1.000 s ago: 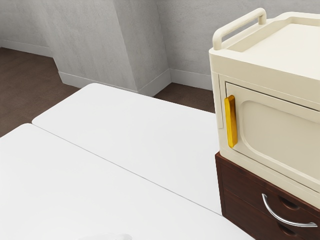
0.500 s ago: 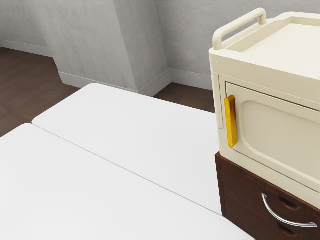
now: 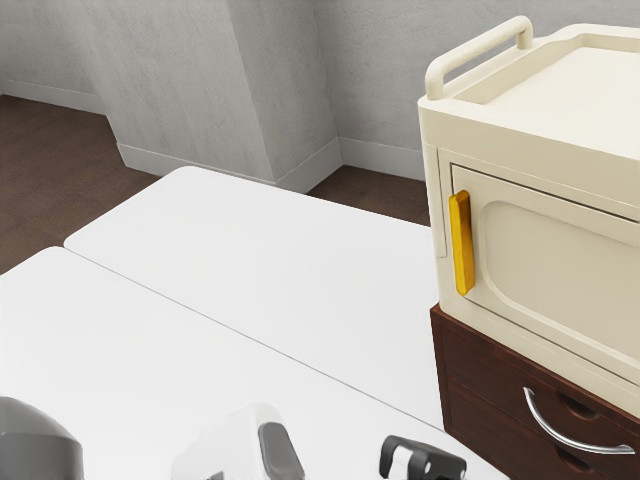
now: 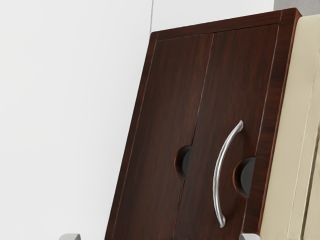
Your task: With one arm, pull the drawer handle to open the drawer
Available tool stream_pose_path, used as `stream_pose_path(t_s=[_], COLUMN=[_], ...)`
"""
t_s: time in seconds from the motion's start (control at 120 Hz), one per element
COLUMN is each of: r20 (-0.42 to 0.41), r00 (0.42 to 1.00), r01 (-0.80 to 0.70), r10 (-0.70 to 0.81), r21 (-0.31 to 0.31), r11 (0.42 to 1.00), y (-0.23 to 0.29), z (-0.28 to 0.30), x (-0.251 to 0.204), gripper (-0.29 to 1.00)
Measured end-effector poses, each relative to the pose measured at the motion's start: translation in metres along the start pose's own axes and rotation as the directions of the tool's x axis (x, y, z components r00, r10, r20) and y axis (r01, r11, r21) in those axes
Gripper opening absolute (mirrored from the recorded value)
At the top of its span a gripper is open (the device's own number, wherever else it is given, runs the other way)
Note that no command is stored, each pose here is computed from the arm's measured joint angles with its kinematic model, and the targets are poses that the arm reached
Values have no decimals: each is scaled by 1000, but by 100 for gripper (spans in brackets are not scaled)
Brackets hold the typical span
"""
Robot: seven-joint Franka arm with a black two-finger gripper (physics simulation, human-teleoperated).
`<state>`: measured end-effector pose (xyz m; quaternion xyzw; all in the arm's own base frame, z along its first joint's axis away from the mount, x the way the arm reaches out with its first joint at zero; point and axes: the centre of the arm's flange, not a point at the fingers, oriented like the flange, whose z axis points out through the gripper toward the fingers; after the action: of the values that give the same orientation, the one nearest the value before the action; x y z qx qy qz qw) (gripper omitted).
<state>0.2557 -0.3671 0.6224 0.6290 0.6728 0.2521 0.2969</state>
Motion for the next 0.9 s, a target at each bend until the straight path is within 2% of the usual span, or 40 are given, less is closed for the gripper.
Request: stream_pose_path(t_s=[0.417,0.9], r20=[54,117], r00=[997,974], r01=[-66,-203], r10=[63,195], r21=[58,64], r11=[996,977], y=[24,39], z=[47,87], x=[8,15], gripper=[39,35])
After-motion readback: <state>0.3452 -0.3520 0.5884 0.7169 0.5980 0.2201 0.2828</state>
